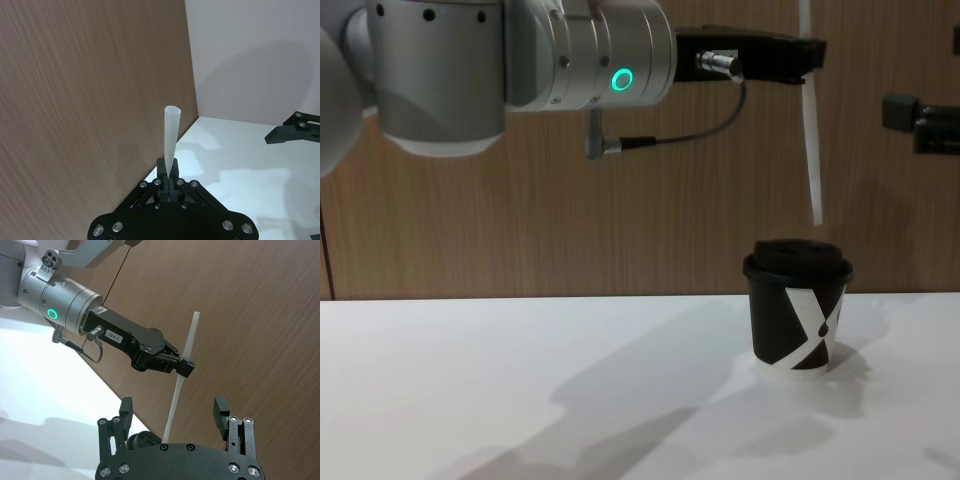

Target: Pick up the straw with one hand, pass it to the other hand, and insert it into the cup.

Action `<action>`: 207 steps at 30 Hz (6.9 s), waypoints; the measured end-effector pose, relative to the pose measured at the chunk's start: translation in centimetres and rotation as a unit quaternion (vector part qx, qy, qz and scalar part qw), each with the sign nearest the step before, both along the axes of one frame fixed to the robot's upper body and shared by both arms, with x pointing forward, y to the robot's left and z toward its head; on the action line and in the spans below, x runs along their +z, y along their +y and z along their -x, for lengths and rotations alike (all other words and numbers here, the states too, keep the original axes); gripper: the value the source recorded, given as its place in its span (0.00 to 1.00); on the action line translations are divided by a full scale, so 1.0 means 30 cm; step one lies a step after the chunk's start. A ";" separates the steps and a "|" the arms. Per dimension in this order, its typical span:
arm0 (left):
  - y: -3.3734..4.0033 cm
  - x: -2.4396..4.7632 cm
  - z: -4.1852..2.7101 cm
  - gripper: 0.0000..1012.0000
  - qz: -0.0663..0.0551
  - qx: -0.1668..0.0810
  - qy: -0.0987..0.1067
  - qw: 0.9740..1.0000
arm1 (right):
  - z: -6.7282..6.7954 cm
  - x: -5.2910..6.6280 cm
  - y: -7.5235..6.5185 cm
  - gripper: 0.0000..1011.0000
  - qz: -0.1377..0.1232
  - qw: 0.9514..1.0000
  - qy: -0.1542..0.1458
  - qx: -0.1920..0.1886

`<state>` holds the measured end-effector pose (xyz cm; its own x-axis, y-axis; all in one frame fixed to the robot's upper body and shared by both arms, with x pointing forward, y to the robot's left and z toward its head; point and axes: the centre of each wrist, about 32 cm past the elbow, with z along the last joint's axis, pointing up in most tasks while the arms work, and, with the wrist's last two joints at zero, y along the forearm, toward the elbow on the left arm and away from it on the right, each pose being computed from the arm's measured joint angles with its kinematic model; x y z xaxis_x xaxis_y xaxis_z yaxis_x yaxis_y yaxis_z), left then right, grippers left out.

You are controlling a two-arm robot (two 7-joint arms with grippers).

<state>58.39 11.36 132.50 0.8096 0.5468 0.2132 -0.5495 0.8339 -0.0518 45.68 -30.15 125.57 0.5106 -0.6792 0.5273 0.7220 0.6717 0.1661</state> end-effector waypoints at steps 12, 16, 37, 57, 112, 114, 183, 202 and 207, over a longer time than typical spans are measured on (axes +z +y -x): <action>-0.019 0.013 -0.013 0.00 -0.025 0.003 -0.008 1.000 | 0.000 0.000 0.000 0.99 0.000 1.000 0.000 0.000; -0.024 0.014 -0.016 0.00 -0.031 0.003 -0.008 0.999 | 0.000 0.000 0.000 0.99 0.000 1.000 0.000 0.000; -0.035 0.000 -0.018 0.00 -0.044 0.002 -0.009 0.999 | 0.000 0.000 0.000 0.99 0.000 1.000 0.000 0.000; -0.043 -0.014 -0.028 0.00 -0.039 0.002 -0.012 0.999 | 0.000 0.000 0.000 0.99 0.000 1.000 0.000 0.000; -0.096 -0.008 -0.115 0.00 -0.065 -0.005 0.025 0.998 | 0.000 0.000 0.000 0.99 0.000 1.000 0.000 0.000; -0.098 -0.008 -0.118 0.00 -0.065 -0.005 0.027 0.997 | 0.000 0.000 0.000 0.99 0.000 1.000 0.000 0.000; 0.140 -0.251 0.019 0.99 0.064 0.006 0.012 0.998 | -0.073 0.177 0.086 0.99 -0.155 0.981 0.115 -0.026; 0.140 -0.225 0.032 0.99 0.093 0.010 0.010 0.996 | -0.078 0.177 0.094 0.99 -0.133 0.975 0.178 -0.013; 0.133 -0.212 0.033 0.99 0.091 0.016 0.012 0.996 | -0.078 0.171 0.094 0.99 -0.130 0.974 0.186 -0.009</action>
